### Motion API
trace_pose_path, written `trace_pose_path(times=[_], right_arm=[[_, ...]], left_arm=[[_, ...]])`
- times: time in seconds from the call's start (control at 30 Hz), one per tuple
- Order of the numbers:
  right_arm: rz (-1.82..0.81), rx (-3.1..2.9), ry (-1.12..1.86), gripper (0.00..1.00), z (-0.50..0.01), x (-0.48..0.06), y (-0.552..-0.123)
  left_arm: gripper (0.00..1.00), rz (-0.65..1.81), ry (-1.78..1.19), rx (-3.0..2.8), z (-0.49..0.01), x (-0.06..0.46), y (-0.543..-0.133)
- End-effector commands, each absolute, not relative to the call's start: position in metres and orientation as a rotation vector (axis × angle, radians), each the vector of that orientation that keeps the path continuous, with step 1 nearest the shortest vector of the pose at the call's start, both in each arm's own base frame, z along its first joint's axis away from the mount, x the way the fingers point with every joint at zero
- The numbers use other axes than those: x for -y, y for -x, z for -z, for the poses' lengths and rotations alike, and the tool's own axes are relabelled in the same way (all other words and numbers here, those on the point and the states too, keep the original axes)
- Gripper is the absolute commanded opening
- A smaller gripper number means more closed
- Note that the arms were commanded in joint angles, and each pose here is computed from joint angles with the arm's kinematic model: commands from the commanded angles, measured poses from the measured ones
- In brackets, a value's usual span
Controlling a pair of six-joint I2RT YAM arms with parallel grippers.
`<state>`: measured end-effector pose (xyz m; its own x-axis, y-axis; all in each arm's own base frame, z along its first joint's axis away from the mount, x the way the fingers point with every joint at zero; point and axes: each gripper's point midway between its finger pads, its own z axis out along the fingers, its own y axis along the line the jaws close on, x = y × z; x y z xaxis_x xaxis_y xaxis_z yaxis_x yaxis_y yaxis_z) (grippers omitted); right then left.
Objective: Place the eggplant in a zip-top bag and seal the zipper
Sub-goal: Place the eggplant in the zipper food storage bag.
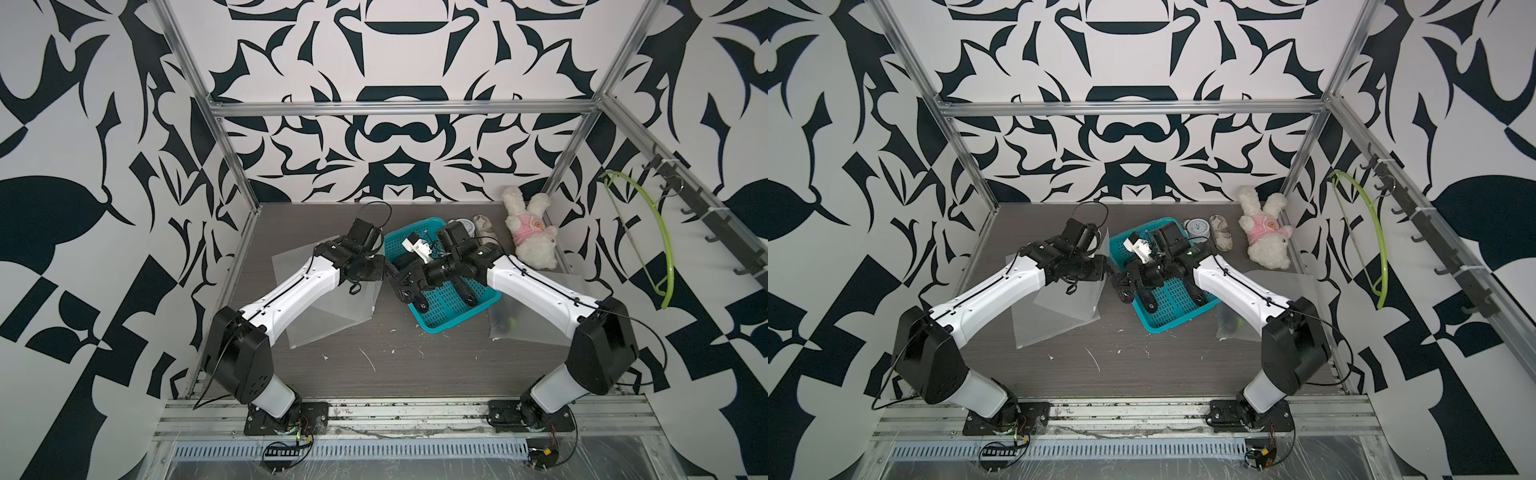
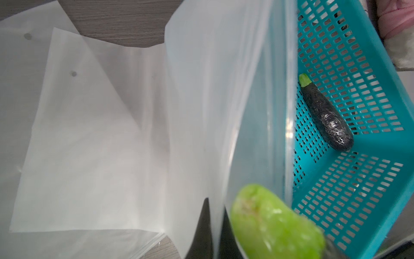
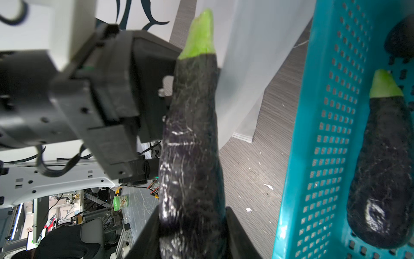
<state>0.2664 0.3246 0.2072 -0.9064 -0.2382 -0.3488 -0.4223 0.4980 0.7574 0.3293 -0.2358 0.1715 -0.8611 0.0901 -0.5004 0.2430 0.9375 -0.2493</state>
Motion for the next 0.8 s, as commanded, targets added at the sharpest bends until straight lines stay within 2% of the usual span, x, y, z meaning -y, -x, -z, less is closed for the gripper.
trace_pose_path(times=[0.0, 0.27, 0.57, 0.77], right_arm=[[-1.393, -2.536, 0.566, 0.31, -0.211, -0.327, -0.264], [-1.398, -2.602, 0.469, 0.27, -0.200, -0.330, -0.270], [-1.385, -2.646, 0.287, 0.28, -0.188, -0.328, -0.290], [-1.442, -2.587, 0.213, 0.28, -0.202, -0.337, -0.308]], left_arm=[[0.00, 0.463, -0.263, -2.531, -0.193, 0.240, -0.330], [0.00, 0.416, -0.308, -2.497, -0.194, 0.238, -0.324], [0.00, 0.250, -0.383, -2.447, -0.191, 0.233, -0.317], [0.00, 0.254, -0.469, -2.456, -0.182, 0.248, -0.307]])
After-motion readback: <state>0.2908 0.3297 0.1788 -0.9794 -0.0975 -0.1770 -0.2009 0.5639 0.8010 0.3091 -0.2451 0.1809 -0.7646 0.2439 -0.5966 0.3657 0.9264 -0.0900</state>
